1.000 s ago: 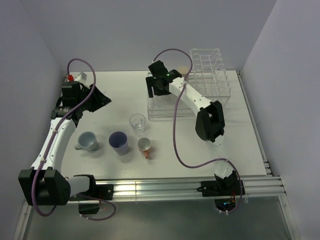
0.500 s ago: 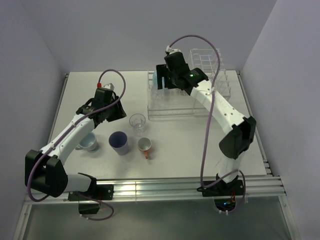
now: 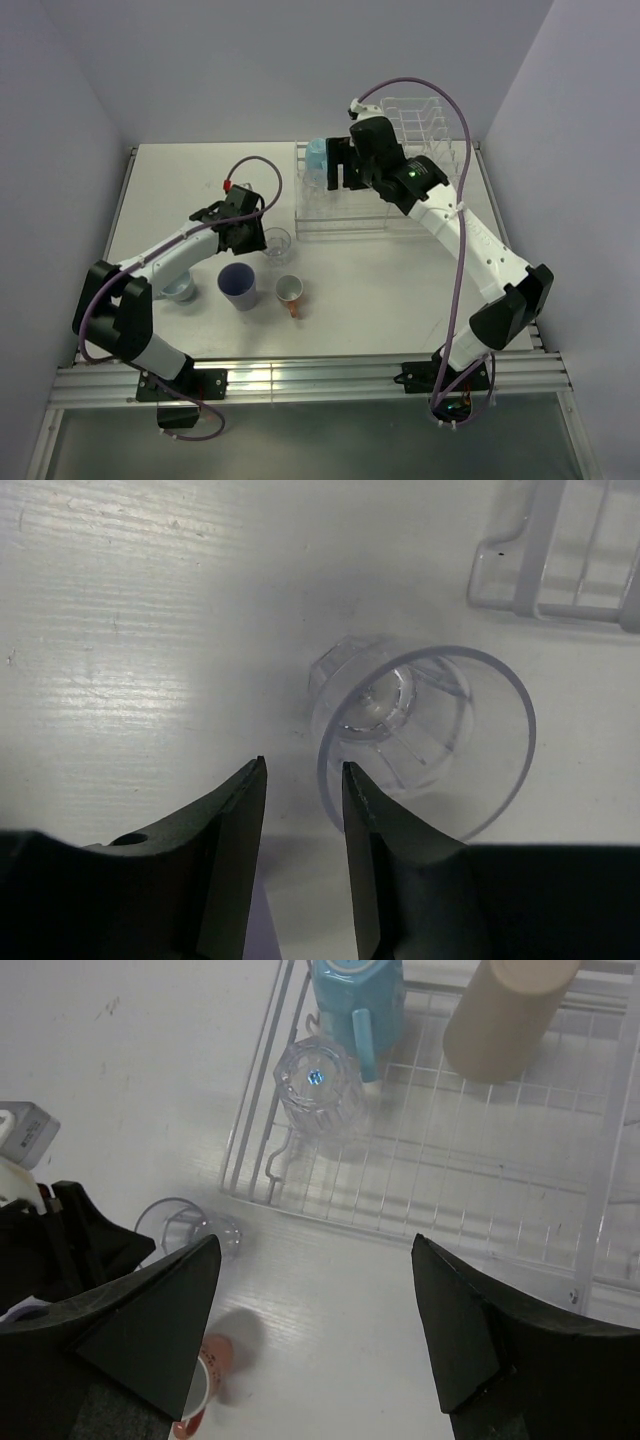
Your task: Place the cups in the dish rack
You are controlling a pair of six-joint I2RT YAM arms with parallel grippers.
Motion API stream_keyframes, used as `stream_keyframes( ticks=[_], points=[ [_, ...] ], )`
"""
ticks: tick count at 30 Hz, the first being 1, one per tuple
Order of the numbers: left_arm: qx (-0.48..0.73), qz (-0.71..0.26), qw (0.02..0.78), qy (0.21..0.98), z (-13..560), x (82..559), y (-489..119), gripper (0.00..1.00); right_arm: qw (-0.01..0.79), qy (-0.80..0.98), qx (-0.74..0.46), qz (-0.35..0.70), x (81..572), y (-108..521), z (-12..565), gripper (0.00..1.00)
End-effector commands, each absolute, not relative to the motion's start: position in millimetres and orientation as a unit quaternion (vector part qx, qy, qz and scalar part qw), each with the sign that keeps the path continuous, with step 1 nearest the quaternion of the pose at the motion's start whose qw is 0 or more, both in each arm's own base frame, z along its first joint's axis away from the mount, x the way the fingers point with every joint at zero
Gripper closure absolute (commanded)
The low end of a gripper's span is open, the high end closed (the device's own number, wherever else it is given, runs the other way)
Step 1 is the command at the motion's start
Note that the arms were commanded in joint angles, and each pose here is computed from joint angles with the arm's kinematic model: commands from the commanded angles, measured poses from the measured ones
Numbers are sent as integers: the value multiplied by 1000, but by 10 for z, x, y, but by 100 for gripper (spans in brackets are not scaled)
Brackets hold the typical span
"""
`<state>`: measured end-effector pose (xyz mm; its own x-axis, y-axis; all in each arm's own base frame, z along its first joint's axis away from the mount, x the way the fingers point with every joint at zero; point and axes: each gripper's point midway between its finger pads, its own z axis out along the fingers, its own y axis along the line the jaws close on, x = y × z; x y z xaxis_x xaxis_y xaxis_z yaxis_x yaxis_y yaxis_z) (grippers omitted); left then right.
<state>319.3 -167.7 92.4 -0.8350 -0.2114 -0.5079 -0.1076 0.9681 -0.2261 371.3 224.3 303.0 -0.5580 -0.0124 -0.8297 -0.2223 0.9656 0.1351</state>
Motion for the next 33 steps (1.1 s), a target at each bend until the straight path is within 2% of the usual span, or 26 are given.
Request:
stream_keyframes(
  ticks=[1,5,7,8,9,15,20,23,27,28,33],
  points=[
    [-95,-87,305,944,1045,3381,-1740,58,509,849,-52,130,3639,2169,3369,15],
    [-97,-81,300,945,955,3406,-1765,64,511,847,-53,135,3580,2152,3376,15],
    [-95,-81,299,946,936,3418,-1781,78,511,847,-53,137,3557,2146,3378,15],
    [-96,-82,299,946,937,3429,-1784,95,512,846,-51,137,3556,2136,3381,15],
    [-95,-84,301,945,954,3438,-1795,100,511,847,-52,135,3543,2123,3366,15],
    [-98,-101,341,930,1420,3519,-1795,100,516,843,-50,141,3476,2085,3391,15],
    [-107,-164,409,891,2405,3601,-1704,100,527,832,-53,165,3387,2089,3507,15],
    [-96,-238,435,863,2943,3537,-1651,100,532,824,-55,186,3312,2105,3576,15],
    [-36,-391,436,810,3378,3291,-1860,100,531,814,-69,227,3157,2170,3598,15],
    [-1,-464,397,792,3469,3075,-2071,100,547,795,-71,252,3085,2191,3748,15],
    [64,-591,354,722,3647,2747,-2355,100,548,741,-119,371,2711,2431,3942,14]
  ],
)
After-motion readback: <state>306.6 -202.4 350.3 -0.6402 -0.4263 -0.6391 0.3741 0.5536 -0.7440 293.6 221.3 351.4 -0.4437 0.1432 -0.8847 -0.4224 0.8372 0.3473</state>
